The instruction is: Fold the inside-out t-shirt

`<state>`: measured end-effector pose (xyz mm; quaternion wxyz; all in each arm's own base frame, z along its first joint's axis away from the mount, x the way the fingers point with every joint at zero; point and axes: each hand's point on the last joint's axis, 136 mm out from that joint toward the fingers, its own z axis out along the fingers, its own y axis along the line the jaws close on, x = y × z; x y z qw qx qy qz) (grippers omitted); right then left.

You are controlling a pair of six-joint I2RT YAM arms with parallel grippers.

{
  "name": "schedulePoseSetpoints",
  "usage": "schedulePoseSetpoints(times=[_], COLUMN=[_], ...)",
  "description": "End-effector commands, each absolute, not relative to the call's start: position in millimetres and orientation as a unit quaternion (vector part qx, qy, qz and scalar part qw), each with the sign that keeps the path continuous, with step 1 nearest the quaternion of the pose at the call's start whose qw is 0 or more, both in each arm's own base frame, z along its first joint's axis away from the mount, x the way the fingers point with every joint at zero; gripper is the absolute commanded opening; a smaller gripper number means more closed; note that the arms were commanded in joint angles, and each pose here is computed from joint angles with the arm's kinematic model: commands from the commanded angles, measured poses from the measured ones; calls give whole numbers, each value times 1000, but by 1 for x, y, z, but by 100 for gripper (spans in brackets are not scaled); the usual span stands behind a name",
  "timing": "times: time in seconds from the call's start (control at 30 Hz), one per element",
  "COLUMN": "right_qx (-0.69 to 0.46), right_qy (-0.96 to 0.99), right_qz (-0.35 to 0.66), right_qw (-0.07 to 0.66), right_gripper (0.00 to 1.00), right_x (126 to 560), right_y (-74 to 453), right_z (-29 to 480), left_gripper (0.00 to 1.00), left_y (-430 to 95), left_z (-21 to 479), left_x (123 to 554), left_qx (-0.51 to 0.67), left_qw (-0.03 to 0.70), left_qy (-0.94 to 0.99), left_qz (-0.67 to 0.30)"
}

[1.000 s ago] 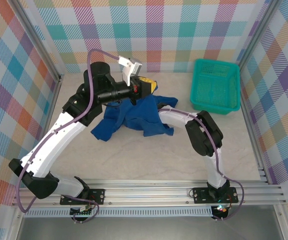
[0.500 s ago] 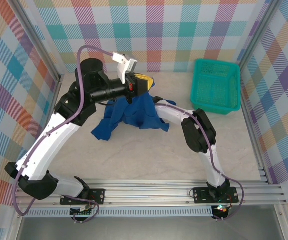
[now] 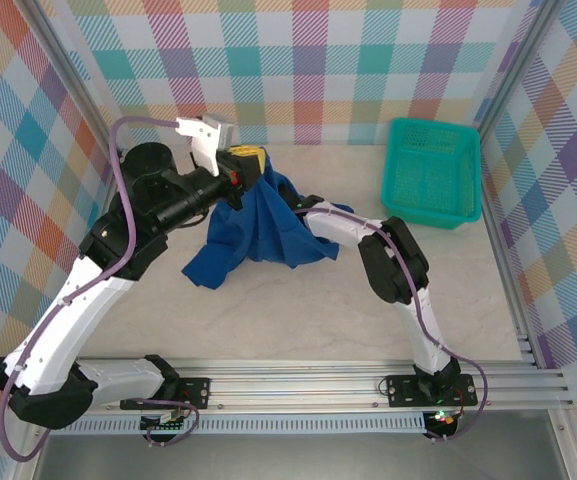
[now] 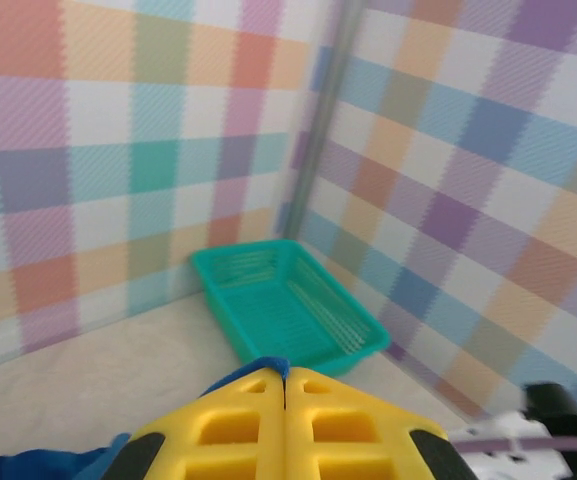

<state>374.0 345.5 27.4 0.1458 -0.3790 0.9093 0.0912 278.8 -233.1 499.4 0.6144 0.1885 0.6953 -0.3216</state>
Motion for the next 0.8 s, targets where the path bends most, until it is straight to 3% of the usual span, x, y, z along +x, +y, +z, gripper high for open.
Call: schedulePoseSetpoints(times=[0.0, 0.33, 0.53, 0.77], right_qx=[-366, -339, -336, -339], right_qy=[912, 877, 845, 878], right_qz=[128, 226, 285, 204], right_qw=[137, 255, 304, 270], right_gripper=[0, 0, 0, 0], right_x=[371, 376, 365, 372], right_y=[342, 342, 341, 319], right_z=[40, 147, 195, 165], left_gripper=[0, 0, 0, 0], left_y=[-193, -92, -44, -28], left_z=[517, 423, 362, 350], left_x=[300, 364, 387, 394], left_qx=[99, -72, -143, -170], left_qw=[672, 645, 610, 601], left_qy=[678, 751, 775, 773], left_qz=[-280, -122, -88, -112])
